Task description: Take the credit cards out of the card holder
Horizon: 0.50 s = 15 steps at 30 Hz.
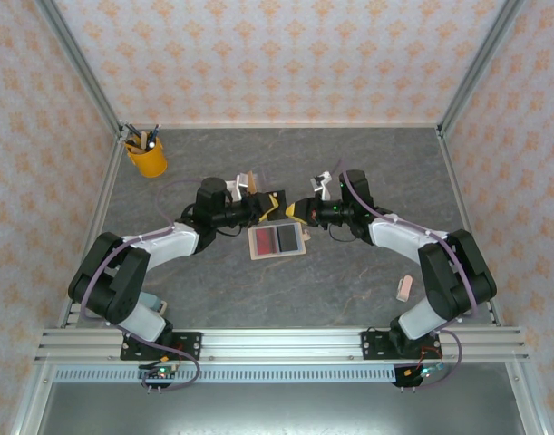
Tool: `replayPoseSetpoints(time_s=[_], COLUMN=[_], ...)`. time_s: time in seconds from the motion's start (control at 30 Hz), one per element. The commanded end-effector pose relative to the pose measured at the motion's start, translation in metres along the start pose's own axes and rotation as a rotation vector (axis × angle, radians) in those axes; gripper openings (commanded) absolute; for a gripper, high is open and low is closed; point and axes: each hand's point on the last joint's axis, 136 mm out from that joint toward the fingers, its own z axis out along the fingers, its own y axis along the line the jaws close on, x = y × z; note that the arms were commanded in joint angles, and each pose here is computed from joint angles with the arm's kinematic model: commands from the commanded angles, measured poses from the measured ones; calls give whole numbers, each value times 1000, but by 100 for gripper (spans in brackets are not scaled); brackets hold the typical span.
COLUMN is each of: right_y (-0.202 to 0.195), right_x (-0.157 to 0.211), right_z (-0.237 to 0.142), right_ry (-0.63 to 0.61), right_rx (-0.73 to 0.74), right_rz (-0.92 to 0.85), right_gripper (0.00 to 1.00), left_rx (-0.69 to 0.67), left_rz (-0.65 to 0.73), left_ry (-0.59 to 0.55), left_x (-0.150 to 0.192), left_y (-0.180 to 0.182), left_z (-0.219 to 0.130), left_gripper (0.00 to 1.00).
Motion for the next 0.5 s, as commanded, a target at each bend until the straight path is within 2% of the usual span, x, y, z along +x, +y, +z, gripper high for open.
replayPoseSetpoints(time_s=[0.0,0.07,0.17,0.23,0.4,0.47], right_y=[2,-4,-17,-24,-42,-51], right_x=[0,-2,-6,-8,-16,-19], right_z=[-2,-2,-9,-16,-37,-47], right_ry=[4,-2,-35,-54,-130,-161], right_rx=[13,56,166,246,419,500], right_rz=[-23,-31,-50,-79,-140,-161], right_gripper=[0,8,31,45,67,72], left_rx=[6,-47,-194,-346,-763,-866], left_rz=[34,44,64,91,163,191], left_ry=[-18,-27,-50,-76,-165,-198], left_x=[-3,-4,-7,-10,-32,-41], left_y=[-4,3,22,37,67,67], left_z=[-5,-7,-18,-33,-83,-99], left_gripper=[13,7,2,1,1,0])
